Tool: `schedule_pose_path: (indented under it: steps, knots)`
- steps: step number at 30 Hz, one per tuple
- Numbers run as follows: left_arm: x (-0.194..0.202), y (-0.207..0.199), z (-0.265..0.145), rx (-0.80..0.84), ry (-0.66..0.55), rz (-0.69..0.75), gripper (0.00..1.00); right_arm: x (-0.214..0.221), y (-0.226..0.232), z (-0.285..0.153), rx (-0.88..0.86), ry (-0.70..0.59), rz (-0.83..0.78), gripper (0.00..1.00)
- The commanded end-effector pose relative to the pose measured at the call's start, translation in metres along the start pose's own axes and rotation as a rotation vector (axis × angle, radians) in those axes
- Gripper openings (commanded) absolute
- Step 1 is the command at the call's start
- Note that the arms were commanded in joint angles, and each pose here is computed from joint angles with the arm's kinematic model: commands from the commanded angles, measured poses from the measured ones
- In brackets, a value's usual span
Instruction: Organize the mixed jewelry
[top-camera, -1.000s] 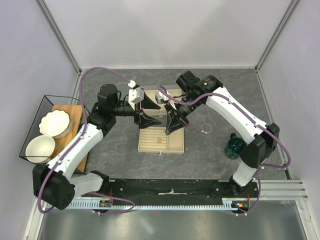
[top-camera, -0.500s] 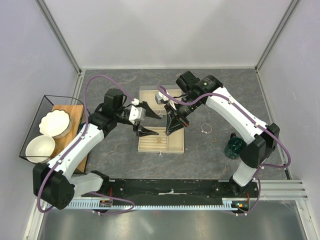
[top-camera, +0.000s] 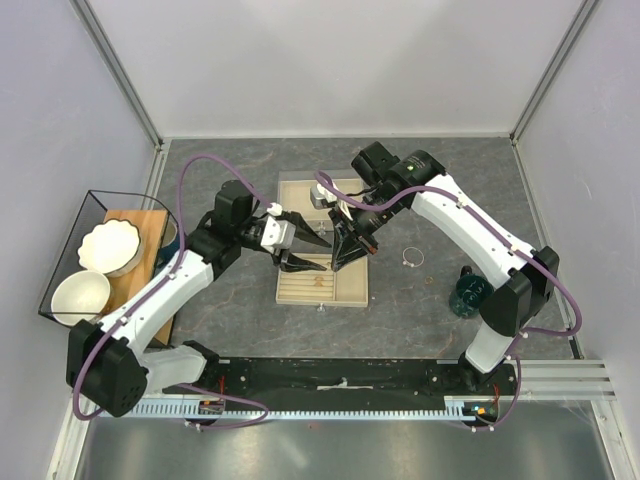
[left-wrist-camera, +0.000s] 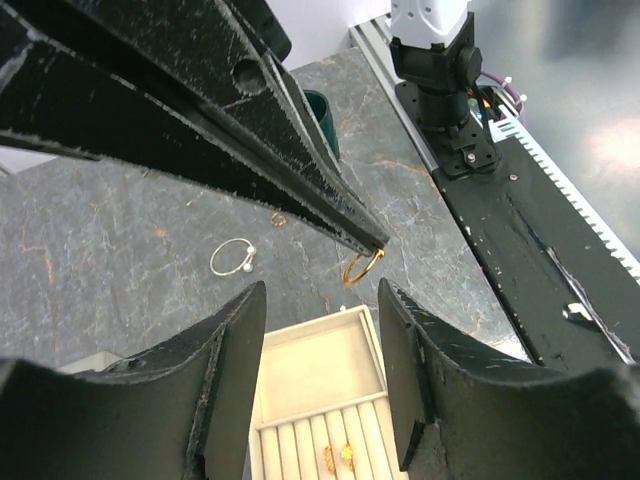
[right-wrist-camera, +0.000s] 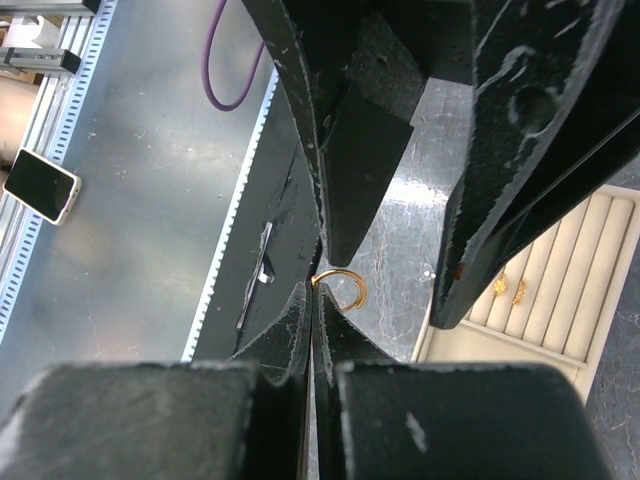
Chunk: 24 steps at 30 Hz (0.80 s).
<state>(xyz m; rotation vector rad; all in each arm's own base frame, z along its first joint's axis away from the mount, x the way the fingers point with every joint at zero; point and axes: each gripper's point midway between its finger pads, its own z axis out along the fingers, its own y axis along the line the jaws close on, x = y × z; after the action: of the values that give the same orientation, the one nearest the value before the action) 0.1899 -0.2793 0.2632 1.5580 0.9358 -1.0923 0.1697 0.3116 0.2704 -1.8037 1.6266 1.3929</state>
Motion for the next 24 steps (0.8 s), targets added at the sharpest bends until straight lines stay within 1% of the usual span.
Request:
schedule_pose_path:
  steps: [1, 21, 24]
  knots:
    - [-0.0135, 0.0, 0.0094, 0.035, -0.056, 0.03, 0.55, -0.0031, 0.0273, -0.0055, -0.051, -0.003, 0.027, 0.02]
    - [-0.0073, -0.0064, 0.0162, 0.049, -0.049, 0.031, 0.36, -0.0022, 0.0276, -0.006, -0.049, -0.003, 0.027, 0.02]
    - [-0.0065, -0.0076, 0.0163, 0.05, -0.048, 0.034, 0.31, -0.0017, 0.0271, -0.0058, -0.048, -0.001, 0.029, 0.02]
